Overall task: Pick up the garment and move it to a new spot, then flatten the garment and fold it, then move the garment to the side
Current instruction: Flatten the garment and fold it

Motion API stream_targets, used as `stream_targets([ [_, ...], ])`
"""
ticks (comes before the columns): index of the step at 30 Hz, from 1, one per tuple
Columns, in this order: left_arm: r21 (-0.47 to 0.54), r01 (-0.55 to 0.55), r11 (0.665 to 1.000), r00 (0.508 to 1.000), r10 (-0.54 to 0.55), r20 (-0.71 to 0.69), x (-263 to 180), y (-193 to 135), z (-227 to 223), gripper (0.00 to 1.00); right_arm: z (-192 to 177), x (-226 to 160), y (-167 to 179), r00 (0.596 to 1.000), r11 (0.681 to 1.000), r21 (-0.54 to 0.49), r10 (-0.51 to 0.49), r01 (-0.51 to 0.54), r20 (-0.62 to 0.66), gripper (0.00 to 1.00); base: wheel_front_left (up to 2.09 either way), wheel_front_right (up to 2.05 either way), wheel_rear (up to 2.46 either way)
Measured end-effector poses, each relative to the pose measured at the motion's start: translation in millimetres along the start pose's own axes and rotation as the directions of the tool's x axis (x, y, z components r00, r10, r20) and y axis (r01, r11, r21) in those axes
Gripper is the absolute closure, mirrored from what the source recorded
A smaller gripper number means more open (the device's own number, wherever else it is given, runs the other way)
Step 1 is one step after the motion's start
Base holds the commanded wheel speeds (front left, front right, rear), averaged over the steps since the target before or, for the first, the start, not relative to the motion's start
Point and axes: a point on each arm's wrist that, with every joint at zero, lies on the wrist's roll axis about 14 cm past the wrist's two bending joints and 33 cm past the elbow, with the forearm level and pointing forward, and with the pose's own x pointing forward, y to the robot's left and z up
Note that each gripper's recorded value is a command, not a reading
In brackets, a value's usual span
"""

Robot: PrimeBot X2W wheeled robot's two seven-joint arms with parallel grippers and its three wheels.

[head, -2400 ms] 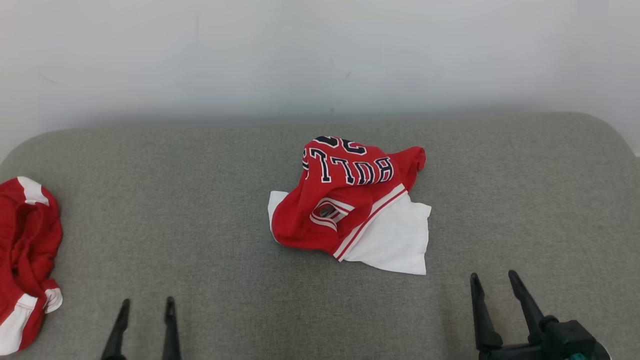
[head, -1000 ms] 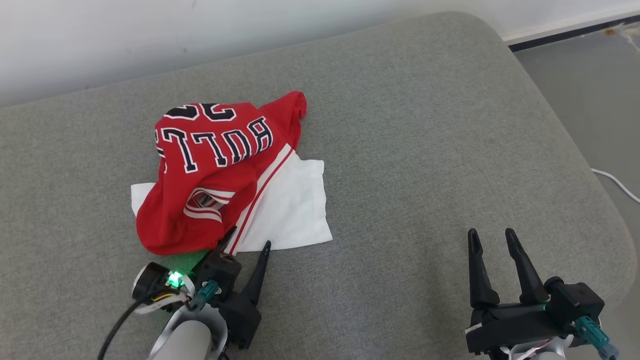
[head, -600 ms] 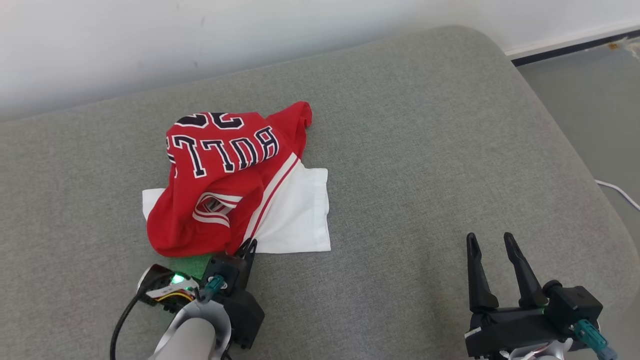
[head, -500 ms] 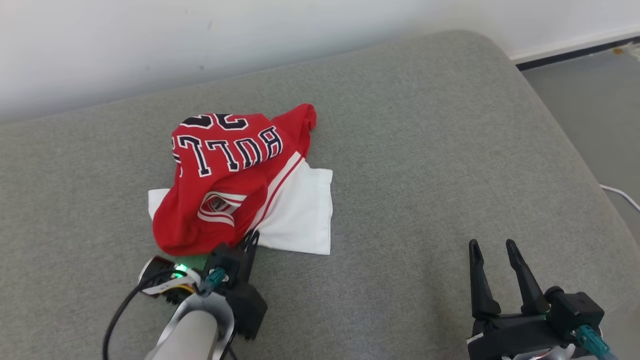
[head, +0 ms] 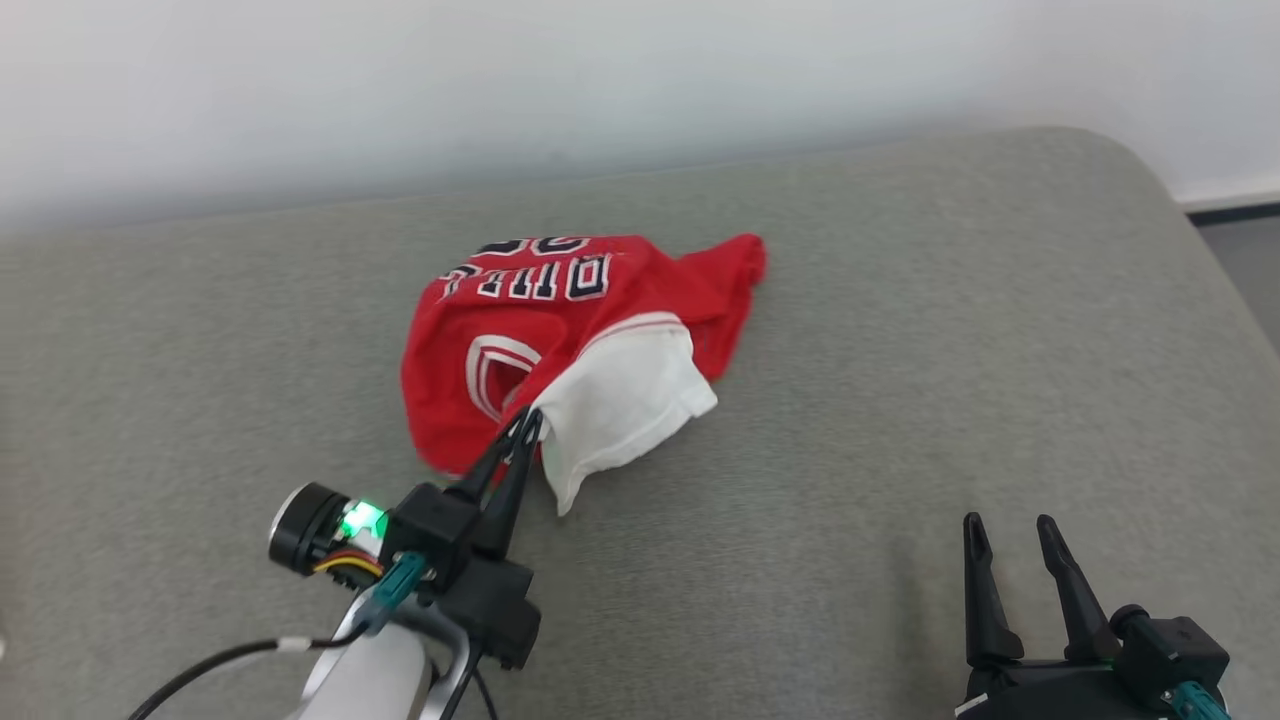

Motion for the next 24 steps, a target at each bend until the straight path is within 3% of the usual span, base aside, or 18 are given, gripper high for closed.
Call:
stream_targets([
  [9, 0.004, -0.185, 0.983, 0.979, 0.185, -0.084, -78, 49, -5, 1.00, -6, 21, 40, 0.993, 0.993, 0.016, 0.118, -0.118, -0.010, 0.00, 0.00, 0.00, 0.00],
  [15, -0.059, -0.363, 0.930, 0.905, 0.336, -0.262, -148, 73, -49, 1.00, -11, 35, 60, 0.985, 0.985, 0.022, 0.174, -0.174, -0.018, 0.00, 0.00, 0.00, 0.00],
  [20, -0.115, -0.415, 0.902, 0.850, 0.340, -0.401, -173, 66, -91, 1.00, -17, 37, 61, 0.983, 0.984, 0.016, 0.178, -0.177, -0.037, 0.00, 0.00, 0.00, 0.00],
  [24, -0.142, -0.433, 0.890, 0.845, 0.345, -0.408, -177, 61, -102, 1.00, -17, 38, 59, 0.984, 0.985, 0.013, 0.172, -0.172, -0.038, 0.00, 0.00, 0.00, 0.00],
])
